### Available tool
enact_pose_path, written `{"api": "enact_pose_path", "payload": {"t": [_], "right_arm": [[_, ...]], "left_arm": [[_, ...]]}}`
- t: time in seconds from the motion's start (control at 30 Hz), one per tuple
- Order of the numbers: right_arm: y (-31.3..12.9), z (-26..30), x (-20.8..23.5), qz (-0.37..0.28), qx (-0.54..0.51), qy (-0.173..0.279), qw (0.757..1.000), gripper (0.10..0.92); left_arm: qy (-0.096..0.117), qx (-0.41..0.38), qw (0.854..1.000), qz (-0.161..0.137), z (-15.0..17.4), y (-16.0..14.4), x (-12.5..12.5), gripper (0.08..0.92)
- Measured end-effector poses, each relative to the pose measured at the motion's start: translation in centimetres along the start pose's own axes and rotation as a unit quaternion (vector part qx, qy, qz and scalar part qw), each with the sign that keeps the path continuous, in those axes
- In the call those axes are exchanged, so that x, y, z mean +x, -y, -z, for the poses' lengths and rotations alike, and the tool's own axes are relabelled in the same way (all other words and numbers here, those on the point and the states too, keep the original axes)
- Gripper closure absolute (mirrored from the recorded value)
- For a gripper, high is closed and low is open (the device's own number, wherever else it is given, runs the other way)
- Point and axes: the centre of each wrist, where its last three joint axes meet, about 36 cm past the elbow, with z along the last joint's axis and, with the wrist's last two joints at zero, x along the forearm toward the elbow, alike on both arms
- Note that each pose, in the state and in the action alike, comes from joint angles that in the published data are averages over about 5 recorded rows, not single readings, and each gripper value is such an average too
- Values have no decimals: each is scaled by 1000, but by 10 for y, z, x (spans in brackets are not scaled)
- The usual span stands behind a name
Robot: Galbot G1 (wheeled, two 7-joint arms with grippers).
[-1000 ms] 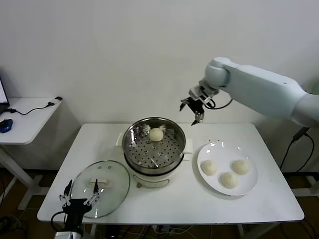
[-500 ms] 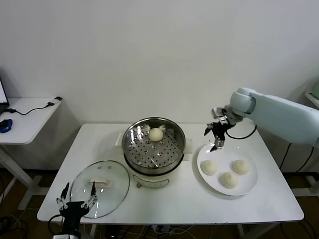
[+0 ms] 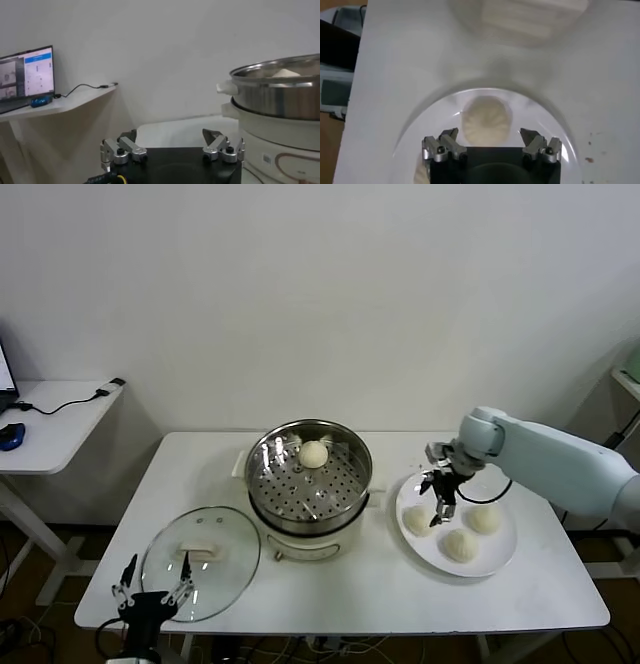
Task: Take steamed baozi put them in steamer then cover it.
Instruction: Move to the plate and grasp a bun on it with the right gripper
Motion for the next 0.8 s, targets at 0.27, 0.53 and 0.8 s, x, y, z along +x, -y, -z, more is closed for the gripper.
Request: {"api": "enact_pose_path", "payload": {"t": [0.27, 0.53, 0.8], "right_arm": [[-4, -4, -21, 4, -8, -5, 1000, 200], [-3, -5, -29, 0, -15, -4, 1000, 275], [0, -5, -29, -7, -21, 1, 1000, 311]], "left_arm": [[-5, 0, 1000, -1, -4, 1, 2, 177], [-5, 0, 1000, -1, -4, 1, 3, 177], [-6, 0, 1000, -3, -4, 2, 5, 177]]}}
